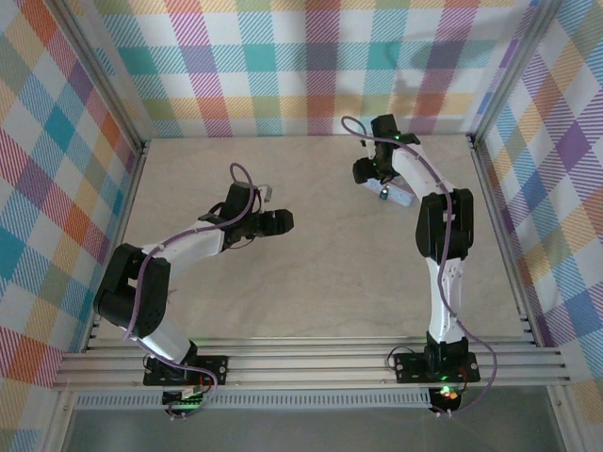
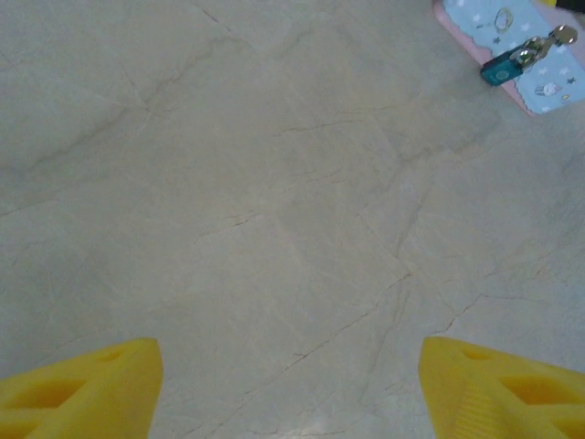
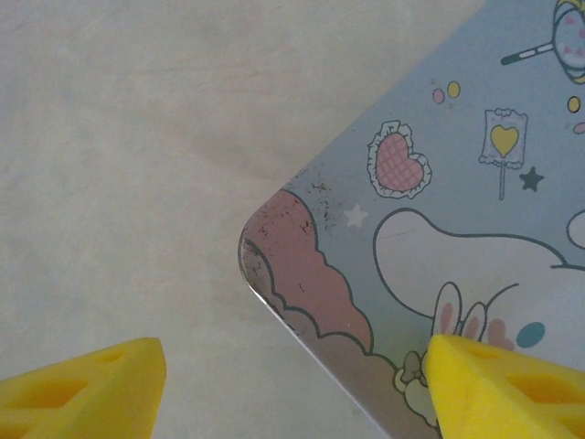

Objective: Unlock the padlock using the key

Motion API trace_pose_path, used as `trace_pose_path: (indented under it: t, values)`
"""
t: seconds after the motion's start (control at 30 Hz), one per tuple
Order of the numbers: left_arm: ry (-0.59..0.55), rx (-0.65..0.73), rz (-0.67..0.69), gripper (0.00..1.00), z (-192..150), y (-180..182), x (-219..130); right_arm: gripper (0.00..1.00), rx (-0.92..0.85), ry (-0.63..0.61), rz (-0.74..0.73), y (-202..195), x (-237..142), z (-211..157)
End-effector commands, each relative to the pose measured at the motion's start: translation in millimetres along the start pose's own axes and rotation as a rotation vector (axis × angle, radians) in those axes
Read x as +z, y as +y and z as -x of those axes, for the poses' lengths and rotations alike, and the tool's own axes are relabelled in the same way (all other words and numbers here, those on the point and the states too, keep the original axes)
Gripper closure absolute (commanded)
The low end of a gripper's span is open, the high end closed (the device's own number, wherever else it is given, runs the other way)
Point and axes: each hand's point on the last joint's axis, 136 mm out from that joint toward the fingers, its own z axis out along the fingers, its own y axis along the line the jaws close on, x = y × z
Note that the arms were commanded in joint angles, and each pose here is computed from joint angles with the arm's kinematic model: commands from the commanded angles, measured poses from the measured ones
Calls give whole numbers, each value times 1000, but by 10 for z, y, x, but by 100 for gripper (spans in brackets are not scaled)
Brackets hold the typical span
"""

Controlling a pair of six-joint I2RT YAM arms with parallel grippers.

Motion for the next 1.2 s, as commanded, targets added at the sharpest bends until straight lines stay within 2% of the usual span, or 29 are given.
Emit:
trace_pose_path:
  t: [0.0, 0.4, 0.7, 0.77, 0.87, 0.97, 1.07, 1.17]
  values:
    - [17, 13, 7, 26, 1, -22, -3, 26, -123, 64, 144, 496, -118, -240]
    - [28, -28, 23, 25, 16, -30, -57, 30, -194, 76, 349, 1263, -454, -646]
    - [9, -92, 8, 24, 118, -127, -155, 30, -249, 104, 526, 1967, -910, -1063]
    - [-11, -118, -14, 24, 151, -169, -182, 28, -212, 94, 550, 2068, -1033, -1084]
    - [-46, -169, -41, 25, 176, -198, -217, 26, -154, 34, 544, 2045, -1240, -997]
    - [-76, -226, -87, 25, 190, -256, -197, 23, -119, -20, 457, 1872, -1422, -896]
    - [-101, -237, -112, 26, 184, -341, -124, 20, -54, -26, 325, 1545, -1528, -798]
    - [-107, -218, -117, 25, 199, -433, 2, 18, 95, 1, 174, 1042, -1498, -722]
